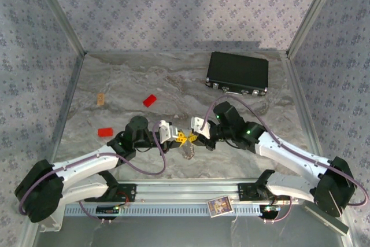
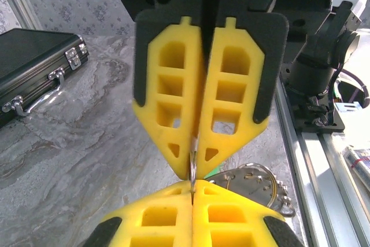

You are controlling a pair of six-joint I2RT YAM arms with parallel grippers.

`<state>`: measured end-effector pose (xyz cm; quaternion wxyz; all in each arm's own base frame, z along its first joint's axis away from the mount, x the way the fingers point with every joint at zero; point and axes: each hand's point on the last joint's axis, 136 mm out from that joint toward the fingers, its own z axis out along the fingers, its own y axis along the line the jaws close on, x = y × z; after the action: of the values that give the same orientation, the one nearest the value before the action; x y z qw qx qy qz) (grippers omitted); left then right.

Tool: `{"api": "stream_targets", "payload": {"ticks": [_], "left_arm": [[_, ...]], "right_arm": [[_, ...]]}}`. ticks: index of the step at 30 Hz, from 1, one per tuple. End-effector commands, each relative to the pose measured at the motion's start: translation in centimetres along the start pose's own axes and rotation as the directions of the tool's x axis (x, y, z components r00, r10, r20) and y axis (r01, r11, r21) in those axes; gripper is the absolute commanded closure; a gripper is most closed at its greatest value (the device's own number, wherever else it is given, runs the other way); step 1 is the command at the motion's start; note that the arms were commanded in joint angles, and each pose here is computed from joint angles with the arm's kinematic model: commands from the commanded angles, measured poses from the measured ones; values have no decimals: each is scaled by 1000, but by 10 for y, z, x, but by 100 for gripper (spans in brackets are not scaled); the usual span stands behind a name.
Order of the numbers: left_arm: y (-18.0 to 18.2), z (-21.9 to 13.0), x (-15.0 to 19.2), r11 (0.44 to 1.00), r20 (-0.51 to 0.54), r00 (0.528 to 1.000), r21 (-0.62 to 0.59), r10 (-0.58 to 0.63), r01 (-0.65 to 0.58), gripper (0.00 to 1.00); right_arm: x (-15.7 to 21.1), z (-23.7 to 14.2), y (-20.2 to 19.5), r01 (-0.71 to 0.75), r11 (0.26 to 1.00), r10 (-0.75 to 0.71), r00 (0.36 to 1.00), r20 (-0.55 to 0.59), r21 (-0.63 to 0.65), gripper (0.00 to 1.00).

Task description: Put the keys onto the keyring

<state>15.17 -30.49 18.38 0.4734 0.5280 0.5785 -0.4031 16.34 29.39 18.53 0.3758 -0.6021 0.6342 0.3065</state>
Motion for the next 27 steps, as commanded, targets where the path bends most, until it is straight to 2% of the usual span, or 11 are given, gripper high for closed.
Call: {"api": "stream_targets", "payload": {"ticks": [1, 2, 4, 5, 7, 12, 17, 27], "left_arm": [[-1, 0, -22, 998, 64, 996, 10, 56, -57, 100], [2, 0, -22, 999, 58, 997, -7, 51, -51, 97], [9, -1, -19, 998, 34, 998, -49, 46, -45, 80], [11, -1, -17, 997, 20, 999, -59, 45, -44, 76], [11, -3, -16, 997, -6, 999, -64, 50, -50, 73], [11, -5, -11, 996, -68, 996, -60, 58, -62, 73], [9, -4, -13, 997, -73, 995, -41, 60, -63, 74], [9, -6, -24, 995, -41, 996, -47, 84, -86, 87]], "right_arm": [[-6, 1, 0, 0, 1000, 0, 1000, 26, -6, 100], [-6, 0, 0, 2, 1000, -2, 1000, 21, -5, 100], [-5, -3, 0, 13, 1000, -13, 1000, 0, 3, 100], [-3, -4, -1, 18, 1000, -18, 1000, -17, 9, 100], [-1, -6, -1, 42, 999, -41, 997, -58, 16, 100], [3, -9, -1, 100, 995, -97, 982, -164, 10, 100], [-1, -7, -1, 152, 988, -148, 965, -216, 3, 100], [-20, 1, 7, 199, 980, -198, 963, -183, -14, 100]]}}
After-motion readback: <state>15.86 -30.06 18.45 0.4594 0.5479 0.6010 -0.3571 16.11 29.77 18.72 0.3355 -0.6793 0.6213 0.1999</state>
